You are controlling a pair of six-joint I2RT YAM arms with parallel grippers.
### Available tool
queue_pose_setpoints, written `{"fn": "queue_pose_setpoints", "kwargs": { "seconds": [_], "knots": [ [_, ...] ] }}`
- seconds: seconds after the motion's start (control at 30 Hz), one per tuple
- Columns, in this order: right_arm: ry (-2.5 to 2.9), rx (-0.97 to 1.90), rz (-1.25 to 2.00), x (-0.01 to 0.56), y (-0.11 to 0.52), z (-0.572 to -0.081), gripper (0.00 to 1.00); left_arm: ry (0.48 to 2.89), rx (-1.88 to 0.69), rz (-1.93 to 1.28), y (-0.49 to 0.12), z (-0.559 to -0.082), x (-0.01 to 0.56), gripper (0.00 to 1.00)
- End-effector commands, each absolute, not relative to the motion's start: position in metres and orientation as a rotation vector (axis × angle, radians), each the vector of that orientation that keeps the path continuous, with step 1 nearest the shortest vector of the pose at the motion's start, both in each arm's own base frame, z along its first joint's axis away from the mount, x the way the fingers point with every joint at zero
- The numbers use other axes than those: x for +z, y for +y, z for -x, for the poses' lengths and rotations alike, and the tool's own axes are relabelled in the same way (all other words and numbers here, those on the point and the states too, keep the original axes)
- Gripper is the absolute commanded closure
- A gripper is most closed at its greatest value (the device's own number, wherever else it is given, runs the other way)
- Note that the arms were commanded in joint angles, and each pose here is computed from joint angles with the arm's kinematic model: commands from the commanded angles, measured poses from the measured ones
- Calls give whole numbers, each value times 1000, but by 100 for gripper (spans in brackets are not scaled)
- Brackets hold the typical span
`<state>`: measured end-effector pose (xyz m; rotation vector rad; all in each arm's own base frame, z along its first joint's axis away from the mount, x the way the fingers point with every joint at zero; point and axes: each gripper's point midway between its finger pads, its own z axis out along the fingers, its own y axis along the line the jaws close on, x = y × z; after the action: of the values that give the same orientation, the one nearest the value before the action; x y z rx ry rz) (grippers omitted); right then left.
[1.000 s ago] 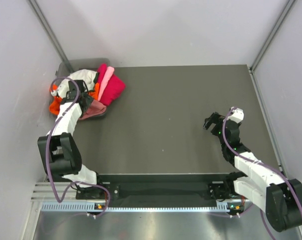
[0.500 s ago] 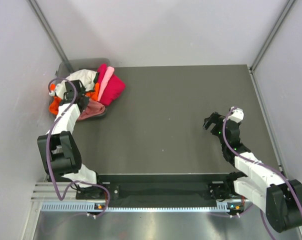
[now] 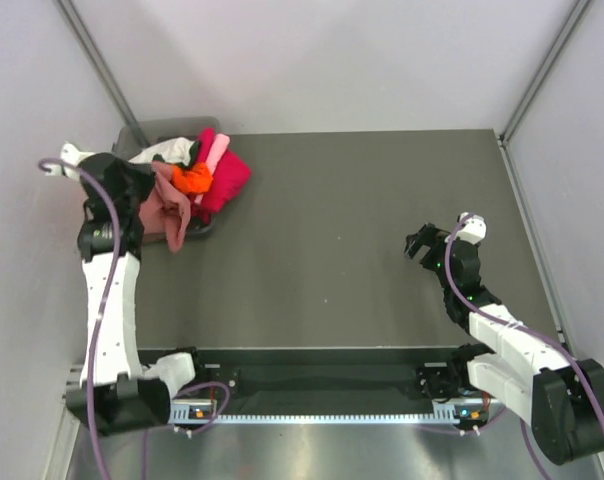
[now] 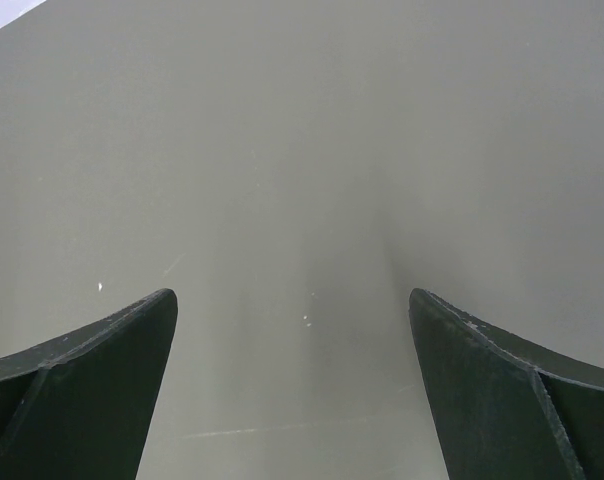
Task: Fold and stack the t-shirts
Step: Grab the tshirt from the pile, then move the tshirt to the center of the board
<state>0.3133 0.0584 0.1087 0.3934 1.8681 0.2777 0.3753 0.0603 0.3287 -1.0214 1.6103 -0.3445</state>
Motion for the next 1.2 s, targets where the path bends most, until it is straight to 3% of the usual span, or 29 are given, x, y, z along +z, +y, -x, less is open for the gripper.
{"fn": "queue_pose_setpoints", "kwargs": {
  "seconds": [0.0, 0.2, 0.37, 0.63, 0.7, 0.87, 0.97, 1.07, 1.17],
  "knots": [
    [1788, 320, -376, 134, 62, -325, 0, 1283, -571, 783, 28, -326, 482, 100],
    [1777, 309, -379, 137, 59, -323, 0, 1115, -952, 569, -27, -289, 584, 100],
    [1775, 304, -380, 138, 59, -323, 0, 1068, -1193, 539, -60, -285, 608, 100],
    [1778, 271, -396, 137, 53, -322, 0, 1324, -1315, 431, -207, -320, 553, 100],
    [1780, 243, -416, 135, 47, -320, 0, 1398, -1326, 391, -260, -317, 527, 100],
    [1797, 104, -529, 125, 21, -313, 0, 1467, -1384, 245, -357, -295, 524, 100],
    [1803, 64, -562, 123, 14, -311, 0, 1403, -1395, 252, -353, -297, 563, 100],
    [1787, 61, -574, 125, 11, -309, 0, 1396, -1294, 310, -324, -329, 581, 100],
    [1770, 66, -579, 128, 10, -307, 0, 1502, -1223, 374, -303, -360, 544, 100]
  ]
}}
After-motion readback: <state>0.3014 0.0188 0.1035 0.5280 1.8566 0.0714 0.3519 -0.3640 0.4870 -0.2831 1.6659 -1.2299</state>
